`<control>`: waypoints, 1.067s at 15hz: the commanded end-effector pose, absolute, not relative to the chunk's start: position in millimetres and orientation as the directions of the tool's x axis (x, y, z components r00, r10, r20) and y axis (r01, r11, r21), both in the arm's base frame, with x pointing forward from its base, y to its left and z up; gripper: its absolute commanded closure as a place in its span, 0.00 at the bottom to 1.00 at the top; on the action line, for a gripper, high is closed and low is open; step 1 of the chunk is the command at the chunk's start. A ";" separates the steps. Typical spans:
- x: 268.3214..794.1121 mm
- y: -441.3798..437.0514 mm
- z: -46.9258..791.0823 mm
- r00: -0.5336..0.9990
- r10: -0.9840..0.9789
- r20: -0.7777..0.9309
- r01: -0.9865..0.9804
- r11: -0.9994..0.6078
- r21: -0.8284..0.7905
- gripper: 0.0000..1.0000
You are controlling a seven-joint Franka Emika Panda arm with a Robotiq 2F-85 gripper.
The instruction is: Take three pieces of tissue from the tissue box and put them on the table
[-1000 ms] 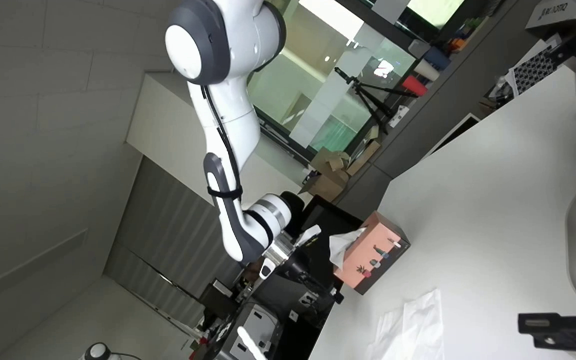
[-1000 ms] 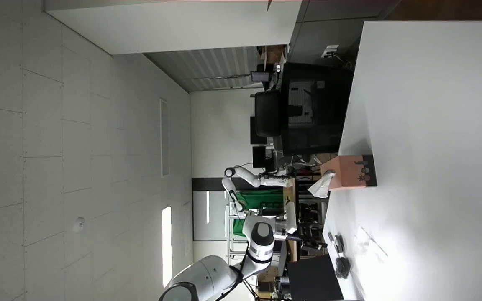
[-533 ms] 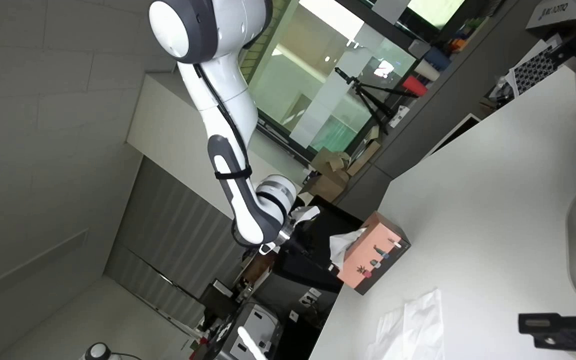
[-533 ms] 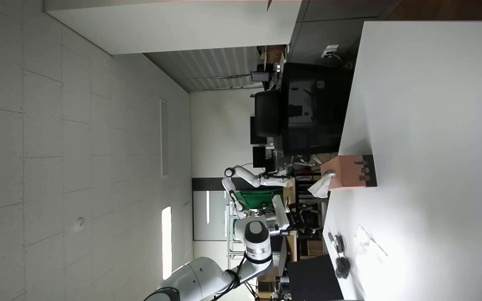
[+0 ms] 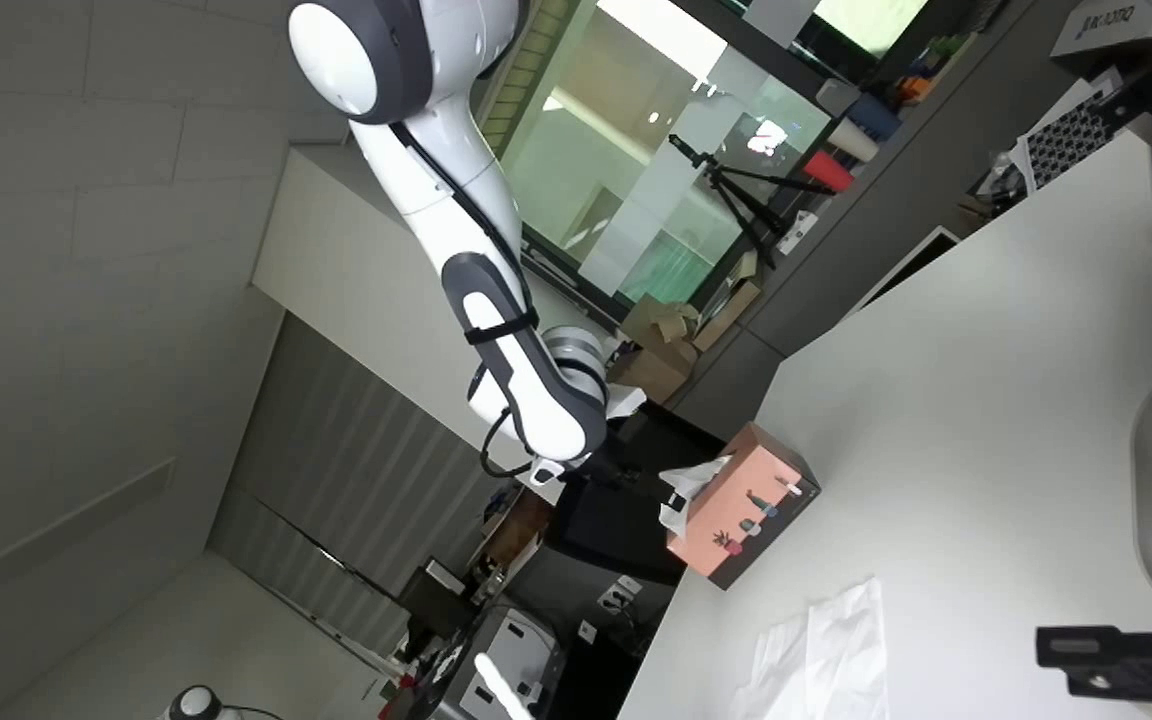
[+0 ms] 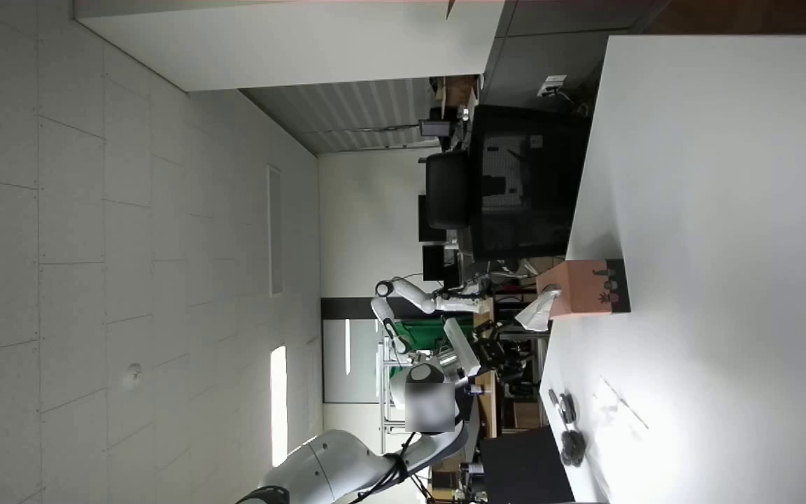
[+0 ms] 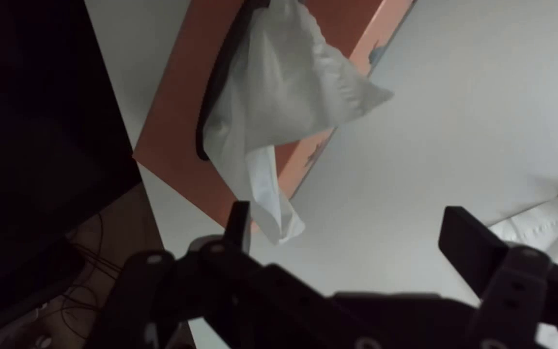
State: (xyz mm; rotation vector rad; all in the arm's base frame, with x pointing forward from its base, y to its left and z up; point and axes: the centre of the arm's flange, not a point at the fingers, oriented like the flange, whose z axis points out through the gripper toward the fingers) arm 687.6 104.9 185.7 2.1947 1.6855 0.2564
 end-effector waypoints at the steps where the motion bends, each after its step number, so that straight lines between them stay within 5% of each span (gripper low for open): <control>1: 676.7 95.0 192.2 0.318 0.941 -0.113 0.864 -0.238 0.444 0.00; 16: 697.3 73.5 178.5 0.459 0.888 0.030 0.770 -0.414 0.486 0.00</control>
